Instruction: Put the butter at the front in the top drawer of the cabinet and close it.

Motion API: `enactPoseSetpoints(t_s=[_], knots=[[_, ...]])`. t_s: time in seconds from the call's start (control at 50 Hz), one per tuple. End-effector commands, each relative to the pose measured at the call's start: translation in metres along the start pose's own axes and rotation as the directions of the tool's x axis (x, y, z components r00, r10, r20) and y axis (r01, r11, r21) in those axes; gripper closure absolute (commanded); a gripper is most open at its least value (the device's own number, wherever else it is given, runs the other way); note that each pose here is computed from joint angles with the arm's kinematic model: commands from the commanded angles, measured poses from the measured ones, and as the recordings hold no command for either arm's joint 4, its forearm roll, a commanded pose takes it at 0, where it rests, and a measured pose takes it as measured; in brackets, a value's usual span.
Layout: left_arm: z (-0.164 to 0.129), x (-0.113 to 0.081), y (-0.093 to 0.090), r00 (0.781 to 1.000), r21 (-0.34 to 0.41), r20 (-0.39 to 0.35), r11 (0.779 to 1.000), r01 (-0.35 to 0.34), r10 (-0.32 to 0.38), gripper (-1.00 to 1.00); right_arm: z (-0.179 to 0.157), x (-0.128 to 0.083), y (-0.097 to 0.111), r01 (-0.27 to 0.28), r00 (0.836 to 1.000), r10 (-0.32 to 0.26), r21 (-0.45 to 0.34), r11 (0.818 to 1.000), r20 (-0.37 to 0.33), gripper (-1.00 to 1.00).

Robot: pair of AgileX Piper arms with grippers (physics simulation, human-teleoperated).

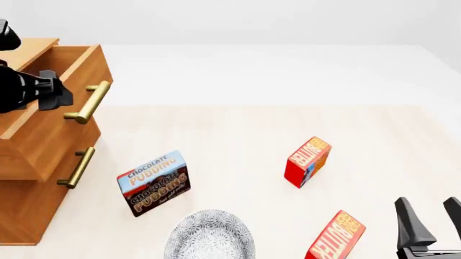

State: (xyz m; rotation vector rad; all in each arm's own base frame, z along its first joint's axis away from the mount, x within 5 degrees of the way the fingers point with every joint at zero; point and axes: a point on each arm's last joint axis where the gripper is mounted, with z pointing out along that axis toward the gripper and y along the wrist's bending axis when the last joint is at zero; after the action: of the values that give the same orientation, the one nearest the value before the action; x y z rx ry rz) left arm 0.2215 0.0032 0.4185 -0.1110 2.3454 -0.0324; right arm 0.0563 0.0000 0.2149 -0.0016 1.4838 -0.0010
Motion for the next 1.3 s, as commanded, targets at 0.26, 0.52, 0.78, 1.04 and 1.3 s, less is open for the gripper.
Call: enactPoseSetpoints(t_s=[0.26, 0.52, 0.78, 1.04, 1.3], knots=[[0.029, 0.009, 0.009, 0.999, -0.030, -0.037, 0.999, 0.032, -0.034, -1.00, 0.000, 0.000, 0.000, -0.001, 1.000, 0.001, 0.000, 1.000, 0.000, -1.00], [0.040, 0.012, -0.001, 0.998, 0.000, -0.065, 1.000, 0.005, -0.006, -1.00, 0.000, 0.000, 0.000, 0.000, 1.000, 0.000, 0.000, 1.000, 0.000, -1.00], [0.039, 0.015, -0.010, 0.998, 0.027, -0.068, 1.000, -0.010, 0.012, -1.00, 0.000, 0.000, 0.000, -0.001, 1.000, 0.001, 0.000, 1.000, 0.000, -1.00], [0.038, 0.014, -0.019, 0.997, 0.053, -0.070, 0.998, -0.030, 0.033, -1.00, 0.000, 0.000, 0.000, 0.000, 1.000, 0.000, 0.000, 1.000, 0.000, -1.00], [0.040, 0.012, -0.027, 0.996, 0.073, -0.069, 0.996, -0.046, 0.051, -1.00, 0.000, 0.000, 0.000, 0.000, 1.000, 0.000, 0.000, 1.000, 0.000, -1.00]])
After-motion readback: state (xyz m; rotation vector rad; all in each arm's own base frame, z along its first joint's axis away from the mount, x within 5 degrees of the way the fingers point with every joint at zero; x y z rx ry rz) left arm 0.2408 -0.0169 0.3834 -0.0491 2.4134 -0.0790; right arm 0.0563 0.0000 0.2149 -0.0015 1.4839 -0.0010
